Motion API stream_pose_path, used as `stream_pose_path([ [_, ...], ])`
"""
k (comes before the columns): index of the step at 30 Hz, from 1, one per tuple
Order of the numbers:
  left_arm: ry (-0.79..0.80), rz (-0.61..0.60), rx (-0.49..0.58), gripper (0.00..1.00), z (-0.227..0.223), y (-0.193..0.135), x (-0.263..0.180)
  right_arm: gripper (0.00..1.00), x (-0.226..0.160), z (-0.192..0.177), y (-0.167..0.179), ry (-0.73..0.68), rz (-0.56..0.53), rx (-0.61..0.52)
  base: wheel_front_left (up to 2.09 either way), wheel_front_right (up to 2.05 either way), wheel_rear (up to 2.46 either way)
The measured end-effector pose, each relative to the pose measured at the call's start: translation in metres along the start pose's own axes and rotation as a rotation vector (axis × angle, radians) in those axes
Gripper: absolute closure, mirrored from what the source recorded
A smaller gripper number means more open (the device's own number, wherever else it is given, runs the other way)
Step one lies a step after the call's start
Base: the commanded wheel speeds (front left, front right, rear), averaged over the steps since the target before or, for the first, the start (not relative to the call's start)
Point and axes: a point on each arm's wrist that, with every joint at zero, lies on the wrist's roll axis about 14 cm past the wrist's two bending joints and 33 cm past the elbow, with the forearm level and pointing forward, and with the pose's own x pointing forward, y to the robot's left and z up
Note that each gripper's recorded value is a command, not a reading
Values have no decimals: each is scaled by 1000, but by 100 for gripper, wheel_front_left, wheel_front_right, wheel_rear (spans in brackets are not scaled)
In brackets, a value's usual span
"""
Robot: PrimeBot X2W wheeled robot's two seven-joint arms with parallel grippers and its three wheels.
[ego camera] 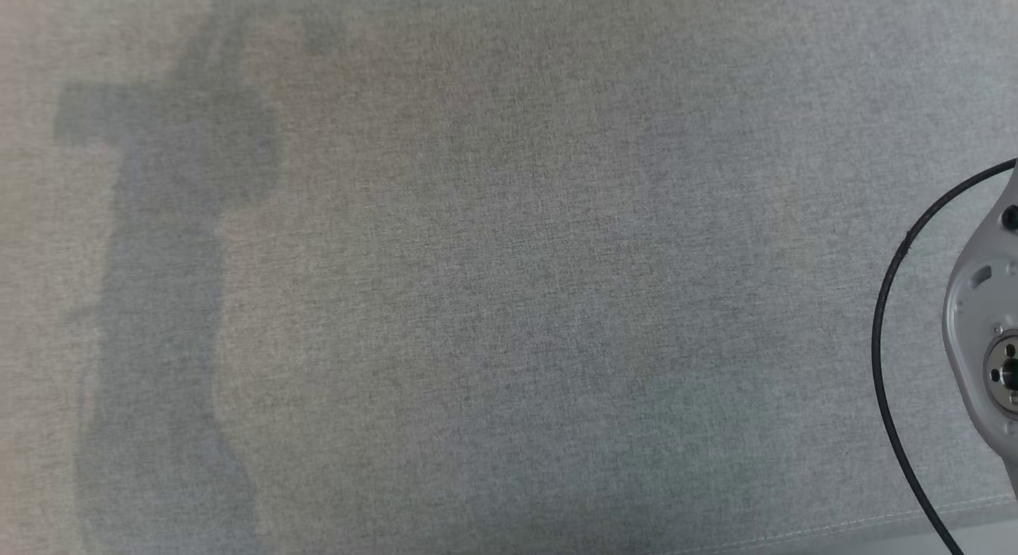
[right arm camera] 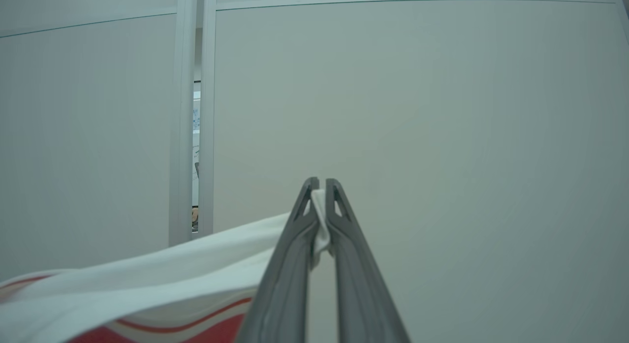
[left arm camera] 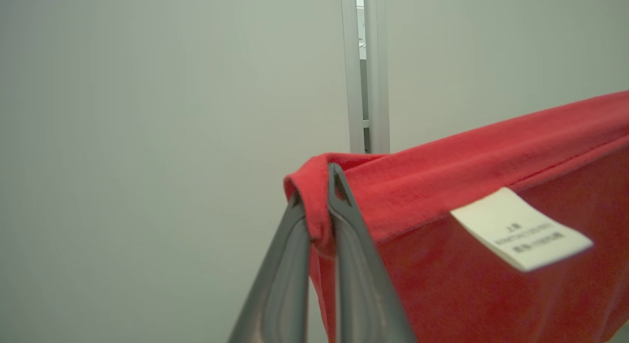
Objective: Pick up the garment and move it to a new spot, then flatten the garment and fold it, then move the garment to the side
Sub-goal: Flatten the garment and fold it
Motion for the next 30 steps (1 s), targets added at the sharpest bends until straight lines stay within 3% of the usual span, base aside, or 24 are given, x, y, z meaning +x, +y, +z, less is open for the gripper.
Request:
stream_pose_path([
  [4,110,20,-55,100,-56,-2,-22,100,-29,-46,-10,101,-19,23,0,0,0],
  [7,220,68,-129,100,-101,-6,-58,100,-74,-84,-22,224,-52,55,0,0,0],
  [15,538,230,-321,100,-186,-34,-192,100,-232,-139,-44,576,-171,143,0,0,0],
  [23,711,334,-392,100,-201,-63,-284,100,-350,-134,-50,815,-268,179,0,0,0],
  [30,787,366,-410,100,-189,-88,-338,100,-405,-109,-50,899,-336,212,0,0,0],
])
